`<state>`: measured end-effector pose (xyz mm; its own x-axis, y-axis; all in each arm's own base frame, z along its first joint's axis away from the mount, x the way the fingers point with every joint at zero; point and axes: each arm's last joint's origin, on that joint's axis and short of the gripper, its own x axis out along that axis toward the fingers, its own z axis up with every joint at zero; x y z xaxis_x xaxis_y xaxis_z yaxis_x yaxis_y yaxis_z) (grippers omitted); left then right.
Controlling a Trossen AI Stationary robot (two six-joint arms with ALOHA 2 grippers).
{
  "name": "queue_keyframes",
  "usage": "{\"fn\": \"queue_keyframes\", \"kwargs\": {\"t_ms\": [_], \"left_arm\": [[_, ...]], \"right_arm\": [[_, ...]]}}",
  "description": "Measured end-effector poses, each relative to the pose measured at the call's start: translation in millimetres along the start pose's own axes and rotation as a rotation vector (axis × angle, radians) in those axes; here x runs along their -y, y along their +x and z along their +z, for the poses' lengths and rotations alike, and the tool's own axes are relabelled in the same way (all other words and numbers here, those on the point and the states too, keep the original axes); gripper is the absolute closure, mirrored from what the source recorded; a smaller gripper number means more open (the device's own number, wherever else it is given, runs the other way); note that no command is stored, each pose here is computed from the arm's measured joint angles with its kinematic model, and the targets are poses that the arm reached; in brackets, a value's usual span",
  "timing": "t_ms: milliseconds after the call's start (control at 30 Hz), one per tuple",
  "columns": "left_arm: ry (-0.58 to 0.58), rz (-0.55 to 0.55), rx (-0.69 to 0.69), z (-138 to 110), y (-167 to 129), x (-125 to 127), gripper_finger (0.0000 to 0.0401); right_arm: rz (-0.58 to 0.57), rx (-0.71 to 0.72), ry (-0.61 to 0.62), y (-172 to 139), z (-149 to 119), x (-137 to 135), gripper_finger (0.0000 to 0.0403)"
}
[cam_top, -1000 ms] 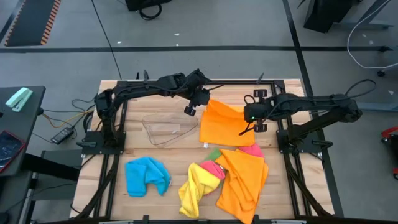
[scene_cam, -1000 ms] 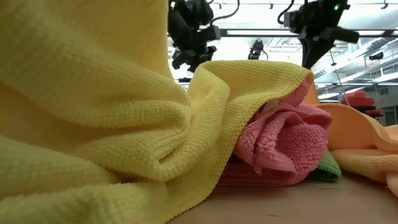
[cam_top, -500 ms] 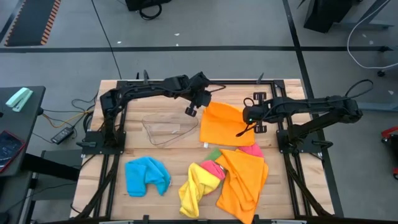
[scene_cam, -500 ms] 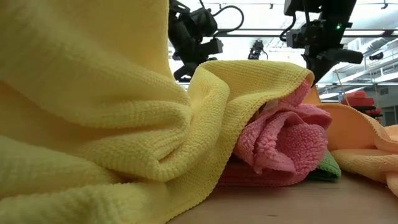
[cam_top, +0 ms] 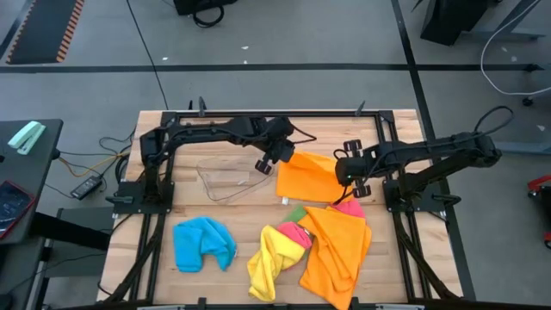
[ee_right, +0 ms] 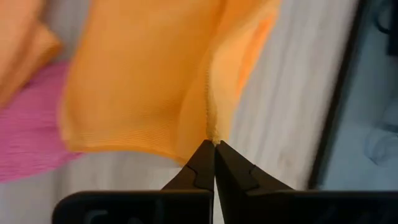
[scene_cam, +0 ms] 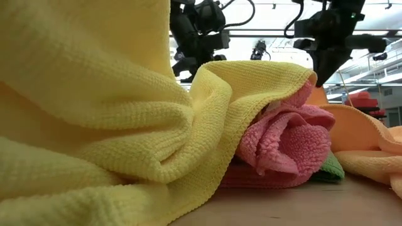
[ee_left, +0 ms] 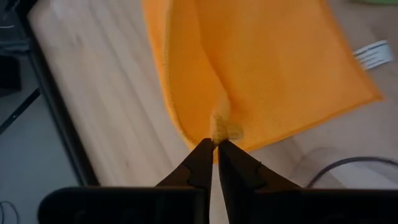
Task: Fold microfiber towels
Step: Fold the orange microfiber towel
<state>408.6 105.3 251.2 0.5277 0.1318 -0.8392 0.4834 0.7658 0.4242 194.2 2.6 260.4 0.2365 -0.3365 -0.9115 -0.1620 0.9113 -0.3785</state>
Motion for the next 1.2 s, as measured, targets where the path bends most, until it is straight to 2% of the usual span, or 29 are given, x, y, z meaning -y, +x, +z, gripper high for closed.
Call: {"fn": "queue_keyframes", "kwargs": {"t_ms": [267, 433, 600, 867, 1200], "left_arm": [[-0.008, -0.029, 0.008, 13, 0, 13, 0.0374], [0.013, -0.063, -0.005, 19, 14, 22, 0.0375], [0.031, -0.106, -0.031, 21, 32, 33, 0.0370], [0.025, -0.108, -0.032, 22, 34, 34, 0.0378], [0.043, -0.153, -0.055, 26, 44, 46, 0.0371]], "right_arm": [[0.122, -0.024, -0.034, 12, -6, -14, 0.0392], [0.183, -0.045, -0.005, 24, -12, -21, 0.0392], [0.256, -0.032, 0.003, 28, -13, -25, 0.0392], [0.360, 0.025, 0.012, 34, -11, -31, 0.0392], [0.382, 0.025, 0.033, 36, -9, -32, 0.0392]]}}
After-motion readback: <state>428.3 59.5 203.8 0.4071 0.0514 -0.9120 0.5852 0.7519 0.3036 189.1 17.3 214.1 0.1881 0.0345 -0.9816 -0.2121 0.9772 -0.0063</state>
